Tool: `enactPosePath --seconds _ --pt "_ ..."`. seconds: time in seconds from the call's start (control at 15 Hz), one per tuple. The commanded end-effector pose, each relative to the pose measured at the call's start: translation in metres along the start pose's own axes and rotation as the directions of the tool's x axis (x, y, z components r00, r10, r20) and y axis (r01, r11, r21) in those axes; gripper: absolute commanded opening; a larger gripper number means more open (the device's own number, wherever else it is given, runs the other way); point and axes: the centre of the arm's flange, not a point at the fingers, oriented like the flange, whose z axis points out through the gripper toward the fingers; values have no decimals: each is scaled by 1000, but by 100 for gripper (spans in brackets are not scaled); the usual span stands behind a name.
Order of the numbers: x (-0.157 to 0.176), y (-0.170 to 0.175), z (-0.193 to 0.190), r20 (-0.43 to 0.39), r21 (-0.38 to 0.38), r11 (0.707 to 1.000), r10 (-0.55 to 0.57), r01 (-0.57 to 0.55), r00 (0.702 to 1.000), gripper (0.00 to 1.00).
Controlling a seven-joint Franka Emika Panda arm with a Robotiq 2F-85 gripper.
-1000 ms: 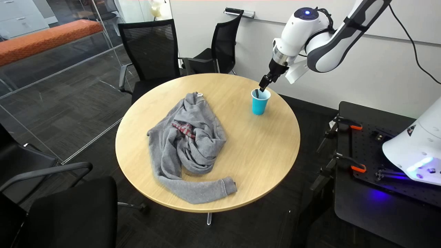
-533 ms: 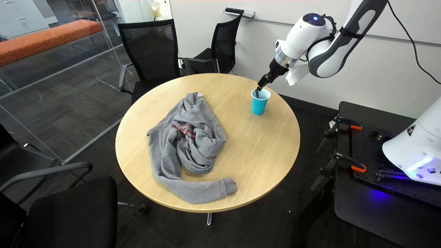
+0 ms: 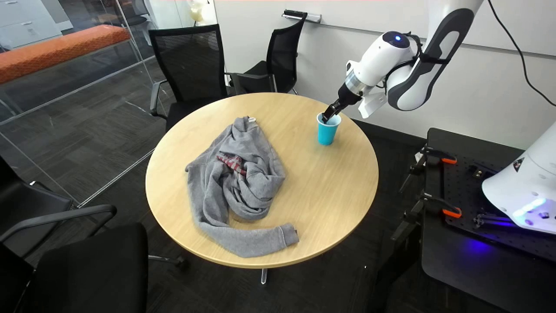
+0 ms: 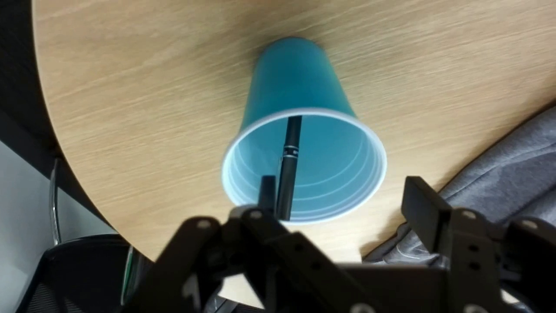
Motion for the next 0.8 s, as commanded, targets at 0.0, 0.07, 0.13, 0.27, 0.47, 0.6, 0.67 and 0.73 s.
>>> enactPosePath --seconds 0.0,0.07,0.13,0.27,0.47,0.6,0.67,0.73 --pt "-11 -9 11 -12 14 1000 16 -16 1000 52" --pt "-13 -11 11 -8 12 1000 19 -19 1000 49" --pt "-14 -11 12 -7 11 1000 21 -21 1000 47" --pt "-15 -12 13 -7 10 1000 28 -28 1000 50" --pt "-15 -11 9 -12 15 999 39 -39 999 53" --pt "-13 -10 6 -21 25 998 56 -56 998 54" --pt "-11 -10 5 -30 29 998 59 -58 998 55" --pt "-9 -10 5 -33 33 997 64 -63 997 55"
